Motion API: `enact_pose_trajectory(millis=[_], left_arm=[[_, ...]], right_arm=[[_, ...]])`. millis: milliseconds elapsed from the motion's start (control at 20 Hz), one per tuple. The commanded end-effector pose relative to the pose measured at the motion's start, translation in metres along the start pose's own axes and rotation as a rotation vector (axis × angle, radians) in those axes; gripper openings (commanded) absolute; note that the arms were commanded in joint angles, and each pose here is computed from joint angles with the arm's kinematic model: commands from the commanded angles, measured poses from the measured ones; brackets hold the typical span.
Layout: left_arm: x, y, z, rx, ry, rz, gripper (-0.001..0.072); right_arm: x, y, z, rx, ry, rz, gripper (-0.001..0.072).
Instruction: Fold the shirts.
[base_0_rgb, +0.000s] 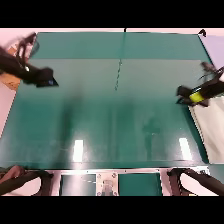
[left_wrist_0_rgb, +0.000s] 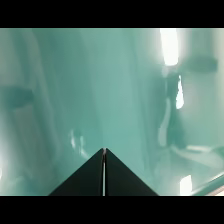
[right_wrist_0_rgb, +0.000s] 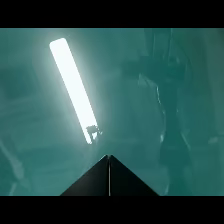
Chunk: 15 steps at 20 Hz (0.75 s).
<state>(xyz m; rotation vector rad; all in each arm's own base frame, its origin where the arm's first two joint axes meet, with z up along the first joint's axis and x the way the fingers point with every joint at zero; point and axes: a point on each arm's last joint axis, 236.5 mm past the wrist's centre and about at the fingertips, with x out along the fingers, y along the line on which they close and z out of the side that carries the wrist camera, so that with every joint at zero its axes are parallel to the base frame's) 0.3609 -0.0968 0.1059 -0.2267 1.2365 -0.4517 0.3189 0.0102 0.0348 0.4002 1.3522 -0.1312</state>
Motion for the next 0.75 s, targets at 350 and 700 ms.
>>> enact_pose_trajectory(millis=[350, 700], left_arm=[[0.032, 0.003, -0.057, 0.006, 0.058, 0.04, 0.002], [0.032, 0.003, -0.058, 0.005, 0.059, 0.038, 0.002]], right_arm=[[0.028, 0.069, -0.056, -0.227, -0.018, 0.088, 0.0015], [0.028, 0.069, -0.056, -0.226, -0.018, 0.088, 0.0014]])
